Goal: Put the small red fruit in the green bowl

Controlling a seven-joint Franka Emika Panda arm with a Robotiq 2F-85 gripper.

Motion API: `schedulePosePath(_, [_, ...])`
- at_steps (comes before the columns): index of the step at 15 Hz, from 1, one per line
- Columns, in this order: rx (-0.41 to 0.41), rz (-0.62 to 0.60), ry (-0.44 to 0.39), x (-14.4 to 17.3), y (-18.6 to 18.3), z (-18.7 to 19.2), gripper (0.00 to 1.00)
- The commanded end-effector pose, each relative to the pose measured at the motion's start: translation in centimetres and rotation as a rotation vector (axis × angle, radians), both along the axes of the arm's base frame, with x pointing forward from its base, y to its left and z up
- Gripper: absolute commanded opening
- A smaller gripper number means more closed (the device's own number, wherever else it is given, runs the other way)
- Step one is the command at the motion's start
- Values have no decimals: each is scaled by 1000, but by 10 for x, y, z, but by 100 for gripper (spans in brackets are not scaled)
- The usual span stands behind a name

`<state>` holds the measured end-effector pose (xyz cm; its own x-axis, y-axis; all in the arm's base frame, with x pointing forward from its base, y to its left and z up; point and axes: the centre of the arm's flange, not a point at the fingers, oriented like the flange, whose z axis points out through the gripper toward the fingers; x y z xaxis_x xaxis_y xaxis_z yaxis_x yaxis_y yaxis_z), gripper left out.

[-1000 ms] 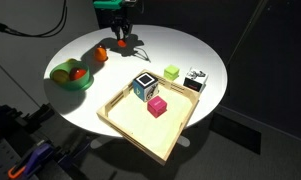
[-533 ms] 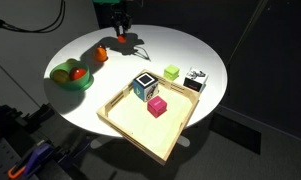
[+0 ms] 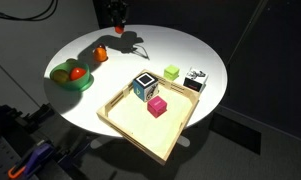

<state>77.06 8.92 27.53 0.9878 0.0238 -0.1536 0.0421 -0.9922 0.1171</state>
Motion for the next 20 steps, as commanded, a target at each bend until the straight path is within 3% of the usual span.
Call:
schedulePosePath(1, [-19,-10,18,-52,-2,26,19])
schedulePosePath(15, [-25,73,100,-138,-5,62,19])
schedulePosePath(20, [-28,138,28,-171,-8,50,19])
